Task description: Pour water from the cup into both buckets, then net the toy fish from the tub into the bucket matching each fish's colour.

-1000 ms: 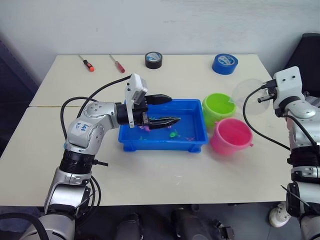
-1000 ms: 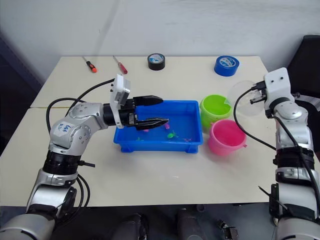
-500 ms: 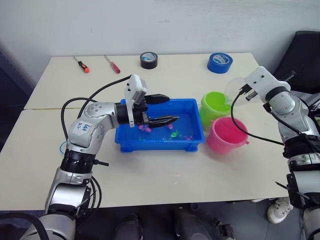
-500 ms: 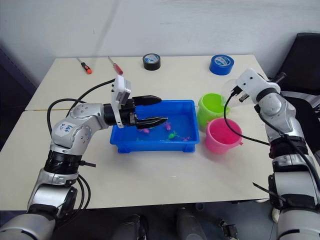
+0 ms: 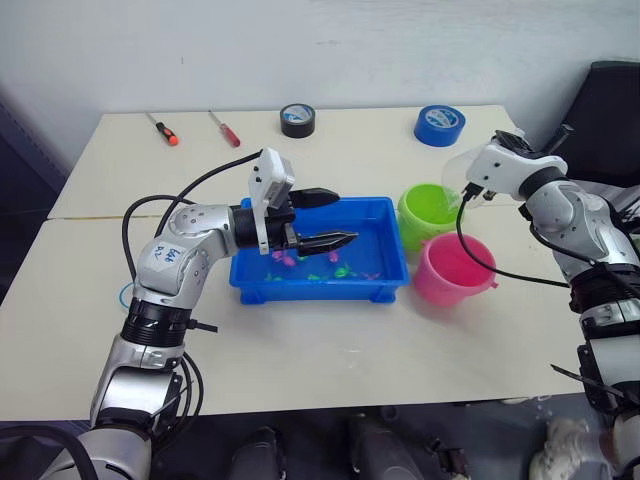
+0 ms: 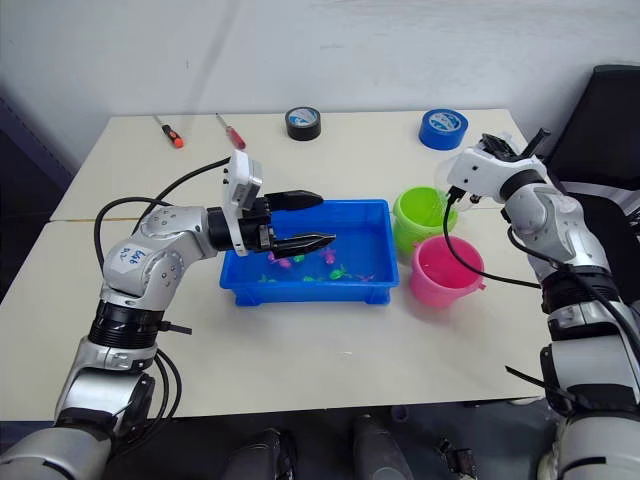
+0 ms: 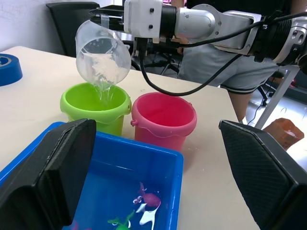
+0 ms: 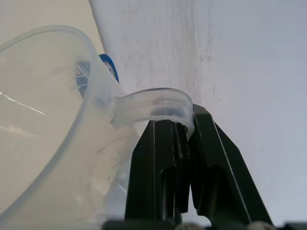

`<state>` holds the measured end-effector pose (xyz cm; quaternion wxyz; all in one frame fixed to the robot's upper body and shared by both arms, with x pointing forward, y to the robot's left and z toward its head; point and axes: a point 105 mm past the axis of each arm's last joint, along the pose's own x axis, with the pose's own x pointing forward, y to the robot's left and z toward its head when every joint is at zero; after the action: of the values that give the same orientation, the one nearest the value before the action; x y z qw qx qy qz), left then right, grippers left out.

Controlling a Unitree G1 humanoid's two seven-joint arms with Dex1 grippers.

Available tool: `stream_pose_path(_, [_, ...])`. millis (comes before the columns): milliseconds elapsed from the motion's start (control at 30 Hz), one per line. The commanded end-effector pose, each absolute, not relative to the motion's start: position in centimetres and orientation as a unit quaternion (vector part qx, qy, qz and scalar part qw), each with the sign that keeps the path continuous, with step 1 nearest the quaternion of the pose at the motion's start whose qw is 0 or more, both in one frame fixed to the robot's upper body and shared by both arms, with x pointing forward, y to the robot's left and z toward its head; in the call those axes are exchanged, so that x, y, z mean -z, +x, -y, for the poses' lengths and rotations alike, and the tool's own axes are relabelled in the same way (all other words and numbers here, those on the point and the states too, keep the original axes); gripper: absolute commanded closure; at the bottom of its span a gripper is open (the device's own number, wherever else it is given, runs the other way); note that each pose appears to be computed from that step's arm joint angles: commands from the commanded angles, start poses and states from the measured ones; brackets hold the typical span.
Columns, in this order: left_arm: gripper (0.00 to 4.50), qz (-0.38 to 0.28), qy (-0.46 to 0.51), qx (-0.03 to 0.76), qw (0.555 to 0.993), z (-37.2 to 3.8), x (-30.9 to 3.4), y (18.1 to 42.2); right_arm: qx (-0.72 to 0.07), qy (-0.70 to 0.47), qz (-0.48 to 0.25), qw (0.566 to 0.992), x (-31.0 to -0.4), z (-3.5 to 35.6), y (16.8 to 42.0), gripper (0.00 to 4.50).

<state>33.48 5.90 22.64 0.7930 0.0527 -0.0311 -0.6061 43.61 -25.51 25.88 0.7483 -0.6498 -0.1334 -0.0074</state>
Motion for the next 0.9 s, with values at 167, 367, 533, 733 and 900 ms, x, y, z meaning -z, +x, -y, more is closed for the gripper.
stream_pose_path(167, [0.0,0.059,0.061,0.607,0.79,-5.8,-23.8,33.1,0.033,-0.653,0.2,0.73,-29.1,24.6,42.6,4.39])
stream_pose_path(367, [0.0,0.059,0.06,0.612,0.786,-5.8,-23.7,33.1,0.048,-0.621,0.202,0.756,-29.4,25.2,41.9,4.39])
stream_pose_path(533, [0.0,0.062,0.053,0.626,0.776,-5.5,-24.0,32.8,0.069,-0.482,0.147,0.861,-27.9,28.6,41.1,4.39])
stream_pose_path(733, [0.0,0.052,0.022,0.687,0.724,-4.9,-24.2,30.6,0.153,-0.2,0.098,0.963,-25.4,34.8,36.7,4.39])
stream_pose_path(900, [0.0,0.036,0.021,0.736,0.676,-4.9,-24.0,28.4,0.216,-0.023,0.082,0.973,-23.9,38.6,31.5,4.39])
